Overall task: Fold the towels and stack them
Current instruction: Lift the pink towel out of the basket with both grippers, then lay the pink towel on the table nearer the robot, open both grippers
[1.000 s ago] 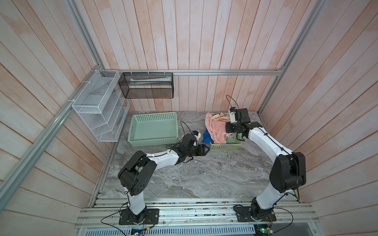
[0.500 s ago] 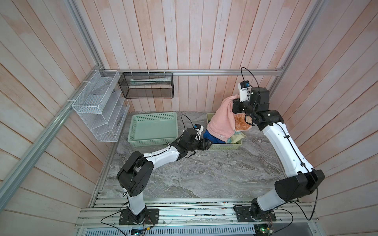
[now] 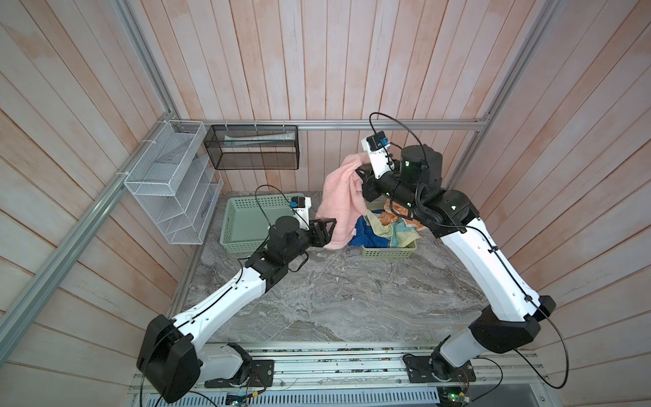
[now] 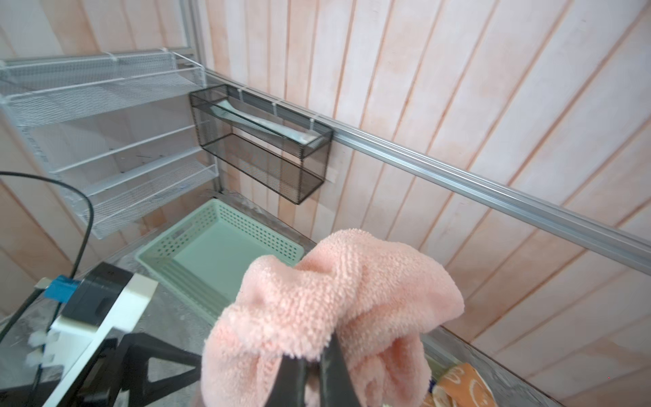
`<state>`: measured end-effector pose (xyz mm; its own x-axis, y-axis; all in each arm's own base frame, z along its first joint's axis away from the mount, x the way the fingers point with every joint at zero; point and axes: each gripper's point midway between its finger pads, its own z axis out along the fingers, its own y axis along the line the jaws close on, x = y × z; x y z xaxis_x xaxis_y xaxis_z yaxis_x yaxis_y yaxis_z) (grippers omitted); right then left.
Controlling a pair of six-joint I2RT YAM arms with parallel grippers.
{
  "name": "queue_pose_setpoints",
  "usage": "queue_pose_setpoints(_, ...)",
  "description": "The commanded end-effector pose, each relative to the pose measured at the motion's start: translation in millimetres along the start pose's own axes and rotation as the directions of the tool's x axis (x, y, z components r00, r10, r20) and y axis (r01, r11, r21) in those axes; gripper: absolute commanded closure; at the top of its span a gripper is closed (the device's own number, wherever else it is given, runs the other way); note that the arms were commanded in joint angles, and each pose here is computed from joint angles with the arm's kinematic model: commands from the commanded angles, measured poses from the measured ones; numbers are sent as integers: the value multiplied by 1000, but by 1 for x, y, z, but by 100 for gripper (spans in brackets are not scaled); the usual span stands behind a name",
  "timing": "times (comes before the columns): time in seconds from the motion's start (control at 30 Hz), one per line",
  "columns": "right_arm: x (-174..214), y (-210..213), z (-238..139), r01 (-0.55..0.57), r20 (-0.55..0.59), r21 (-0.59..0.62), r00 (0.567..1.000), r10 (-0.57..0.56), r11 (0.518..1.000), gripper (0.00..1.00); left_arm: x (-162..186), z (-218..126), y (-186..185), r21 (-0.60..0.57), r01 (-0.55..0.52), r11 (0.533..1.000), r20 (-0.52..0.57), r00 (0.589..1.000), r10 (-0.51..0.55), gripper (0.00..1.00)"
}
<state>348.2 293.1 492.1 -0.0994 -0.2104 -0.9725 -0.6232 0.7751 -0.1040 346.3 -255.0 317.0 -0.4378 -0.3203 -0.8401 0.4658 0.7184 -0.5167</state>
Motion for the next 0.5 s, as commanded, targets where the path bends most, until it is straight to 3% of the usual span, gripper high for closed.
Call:
queue_pose_setpoints(0.0, 11, 26, 10, 9, -58, -73, 998, -13, 997, 100, -7, -27, 28, -134, -34, 990, 59, 997, 42, 35)
queue_pose_setpoints(0.07, 43, 43, 27, -28, -148, -151, 989, 6, 988, 97, -8, -40, 38, -171, -28, 985, 68, 997, 40, 35)
queue_pose_setpoints(0.13, 99, 46, 51, -83, -276, -126, 960, 46, 989, 64, 3, -48, 52, -210, -21, 977, 38, 999, 30, 34)
queue_pose_setpoints(0.17, 124, 42, 59, -117, -326, -96, 942, 80, 989, 59, 10, -49, 59, -228, -18, 973, 14, 1000, 22, 34)
queue_pose_setpoints(0.3, 235, 60, 78, -325, -524, -114, 823, 221, 939, 55, 61, -50, 85, -293, 3, 956, -153, 987, -50, 33)
queue_pose_setpoints(0.47, 343, 60, 77, -372, -647, -40, 717, 259, 928, 53, 131, -47, 107, -332, 55, 942, -332, 928, -171, 33)
